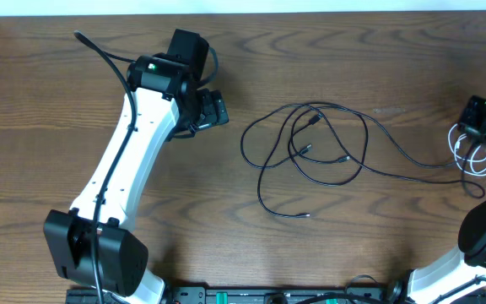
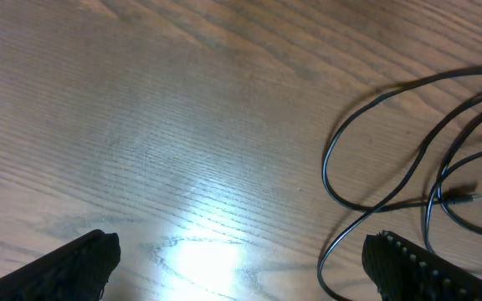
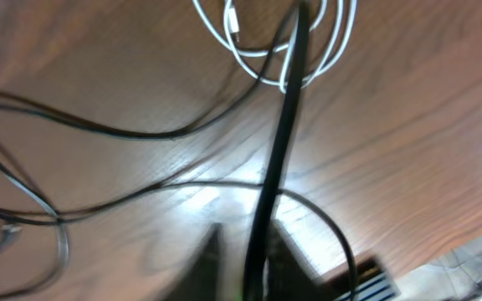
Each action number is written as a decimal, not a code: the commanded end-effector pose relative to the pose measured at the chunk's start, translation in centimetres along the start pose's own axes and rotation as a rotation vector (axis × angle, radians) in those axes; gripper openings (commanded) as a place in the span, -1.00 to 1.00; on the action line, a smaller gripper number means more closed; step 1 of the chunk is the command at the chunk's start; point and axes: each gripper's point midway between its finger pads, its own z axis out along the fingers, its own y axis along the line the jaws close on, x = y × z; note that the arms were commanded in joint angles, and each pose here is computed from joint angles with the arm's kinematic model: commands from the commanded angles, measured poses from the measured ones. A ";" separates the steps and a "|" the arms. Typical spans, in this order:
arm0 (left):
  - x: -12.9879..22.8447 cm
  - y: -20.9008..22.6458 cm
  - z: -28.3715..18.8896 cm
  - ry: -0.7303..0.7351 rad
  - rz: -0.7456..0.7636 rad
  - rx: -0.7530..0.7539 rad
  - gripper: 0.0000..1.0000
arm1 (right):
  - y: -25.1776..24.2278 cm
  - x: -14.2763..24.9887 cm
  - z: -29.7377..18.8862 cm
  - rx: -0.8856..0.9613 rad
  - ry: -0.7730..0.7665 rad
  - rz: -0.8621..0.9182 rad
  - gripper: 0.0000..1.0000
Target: Untangle cables
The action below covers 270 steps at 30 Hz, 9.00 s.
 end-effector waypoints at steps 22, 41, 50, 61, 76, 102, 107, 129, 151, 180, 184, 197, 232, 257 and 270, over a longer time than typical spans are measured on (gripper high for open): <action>-0.7 1.1 -0.4 -0.026 -0.010 -0.027 0.97 | -1.8 -3.8 0.8 0.148 -0.177 0.049 0.98; -0.7 1.1 -0.4 -0.025 -0.010 -0.026 0.96 | 21.0 2.6 -2.1 -0.583 -0.248 -0.843 0.45; -0.7 1.1 -0.4 -0.025 -0.010 -0.026 0.96 | 23.0 1.8 3.1 -0.244 -0.433 -1.074 0.12; -0.7 1.1 -0.4 -0.025 -0.010 -0.026 0.96 | 19.4 2.0 8.6 -0.206 -0.356 -1.017 0.00; -0.7 1.1 -0.4 -0.025 -0.010 -0.026 0.96 | 18.4 3.4 10.9 -0.431 -0.314 -0.935 -0.06; -0.7 1.1 -0.4 -0.025 -0.010 -0.026 0.96 | 22.9 5.3 3.4 -0.816 -0.473 -0.947 -0.98; -0.7 1.1 -0.4 -0.025 -0.010 -0.026 0.96 | 22.3 7.2 0.3 -0.813 -0.492 -1.002 -0.98; -0.7 1.1 -0.4 -0.025 -0.010 -0.026 0.96 | 29.1 6.6 9.2 -0.576 -0.537 -1.180 0.13; -0.7 1.1 -0.4 -0.025 -0.010 -0.026 0.96 | 28.1 3.2 2.1 -0.538 -0.750 -1.112 -0.99; -0.7 1.1 -0.4 -0.025 -0.010 -0.026 0.96 | 20.9 0.6 9.5 -0.329 -0.547 -1.054 0.25; -0.7 1.1 -0.4 -0.025 -0.010 -0.026 0.96 | 20.4 0.3 9.7 -0.305 -0.549 -1.052 0.41; -0.7 1.1 -0.4 -0.025 -0.010 -0.026 0.96 | 19.7 1.3 14.8 -0.378 -0.415 -1.019 0.33; -0.7 1.1 -0.4 -0.025 -0.010 -0.026 0.96 | 12.1 5.1 -23.6 -0.558 -1.382 -0.796 -0.98; -0.7 1.1 -0.4 -0.025 -0.010 -0.026 0.96 | -1.2 -1.5 -27.5 -0.289 -1.538 0.138 -0.98; -0.7 1.1 -0.4 -0.025 -0.010 -0.026 0.96 | -5.2 -4.9 -10.8 -0.062 -0.999 0.198 -0.99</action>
